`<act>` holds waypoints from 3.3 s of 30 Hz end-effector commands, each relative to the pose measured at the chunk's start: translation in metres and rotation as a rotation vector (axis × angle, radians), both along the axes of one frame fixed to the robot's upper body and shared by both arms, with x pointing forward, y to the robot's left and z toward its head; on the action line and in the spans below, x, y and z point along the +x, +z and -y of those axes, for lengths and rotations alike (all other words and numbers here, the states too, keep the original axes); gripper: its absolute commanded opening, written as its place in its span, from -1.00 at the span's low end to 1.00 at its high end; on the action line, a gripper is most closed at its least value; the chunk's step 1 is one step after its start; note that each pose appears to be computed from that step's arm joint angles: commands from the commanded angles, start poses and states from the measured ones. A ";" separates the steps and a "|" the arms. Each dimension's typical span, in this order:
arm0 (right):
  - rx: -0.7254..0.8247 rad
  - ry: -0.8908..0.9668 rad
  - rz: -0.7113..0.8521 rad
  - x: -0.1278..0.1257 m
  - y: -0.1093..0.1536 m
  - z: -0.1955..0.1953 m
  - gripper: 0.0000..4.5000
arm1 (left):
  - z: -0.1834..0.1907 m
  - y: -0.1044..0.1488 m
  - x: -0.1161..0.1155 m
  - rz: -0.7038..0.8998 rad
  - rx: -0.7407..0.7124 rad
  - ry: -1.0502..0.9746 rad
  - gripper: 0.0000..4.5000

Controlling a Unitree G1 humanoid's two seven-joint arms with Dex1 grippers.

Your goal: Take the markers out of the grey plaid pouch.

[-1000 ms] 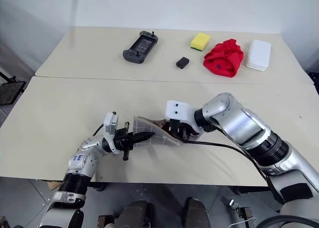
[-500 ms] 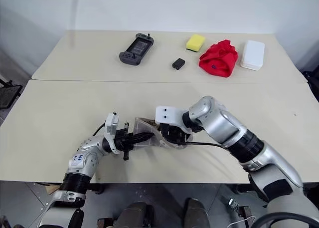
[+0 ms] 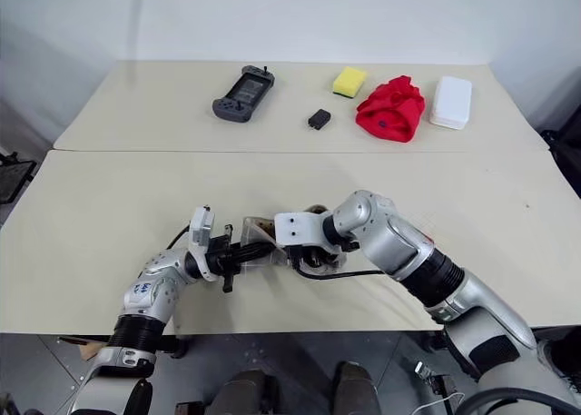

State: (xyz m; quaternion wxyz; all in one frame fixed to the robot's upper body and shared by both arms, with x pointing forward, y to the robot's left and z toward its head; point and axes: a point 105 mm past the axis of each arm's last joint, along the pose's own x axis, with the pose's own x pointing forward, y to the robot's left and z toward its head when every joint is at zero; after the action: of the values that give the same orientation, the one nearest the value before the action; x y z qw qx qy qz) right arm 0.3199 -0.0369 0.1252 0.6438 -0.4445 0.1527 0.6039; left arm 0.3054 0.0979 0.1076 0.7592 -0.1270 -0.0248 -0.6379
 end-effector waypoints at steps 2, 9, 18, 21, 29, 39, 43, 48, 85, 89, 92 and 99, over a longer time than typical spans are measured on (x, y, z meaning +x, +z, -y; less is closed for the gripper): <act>0.100 0.006 0.018 0.000 0.017 0.002 -0.51 | -0.003 0.003 -0.002 0.006 -0.016 0.011 -1.00; 0.362 0.227 -0.070 -0.029 0.061 0.012 -0.51 | -0.006 0.002 -0.006 -0.006 -0.015 0.020 -1.00; 0.418 0.220 -0.094 -0.013 0.061 0.057 -0.51 | -0.008 0.001 -0.011 -0.025 -0.009 0.028 -1.00; 0.283 0.215 0.024 -0.002 0.051 0.065 -0.51 | -0.009 0.000 -0.013 -0.029 -0.006 0.029 -1.00; 0.560 0.257 0.109 -0.014 0.082 0.034 -0.51 | -0.010 -0.002 -0.016 -0.048 -0.007 0.035 -1.00; 0.849 0.104 -0.177 -0.020 0.118 0.078 -0.51 | -0.011 -0.002 -0.015 -0.047 -0.007 0.033 -1.00; 0.978 0.081 -0.338 -0.034 0.141 0.079 -0.51 | -0.010 -0.001 -0.014 -0.043 -0.008 0.028 -1.00; 1.209 -0.089 -0.482 -0.028 0.172 0.107 -0.51 | -0.008 0.002 -0.012 -0.031 -0.009 0.018 -1.00; 0.942 -0.090 0.013 -0.032 0.076 0.140 1.00 | -0.194 0.037 -0.054 -0.625 -0.508 0.897 -1.00; 0.987 -0.038 -0.011 -0.046 0.066 0.129 1.00 | -0.206 0.025 -0.071 -0.685 -0.614 1.048 -0.76; 0.990 -0.072 -0.012 -0.047 0.051 0.130 1.00 | -0.213 0.013 -0.081 -0.718 -0.557 1.143 -0.40; 0.994 -0.097 -0.031 -0.051 0.039 0.132 1.00 | -0.248 0.006 -0.112 -0.621 -0.113 1.301 0.54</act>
State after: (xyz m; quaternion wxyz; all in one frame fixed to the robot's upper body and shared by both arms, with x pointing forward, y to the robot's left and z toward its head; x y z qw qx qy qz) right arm 0.2727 -0.1674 0.1581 0.8055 -0.0612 -0.1082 0.5794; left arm 0.2000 0.3384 0.1018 0.9294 -0.3564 0.0942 0.0175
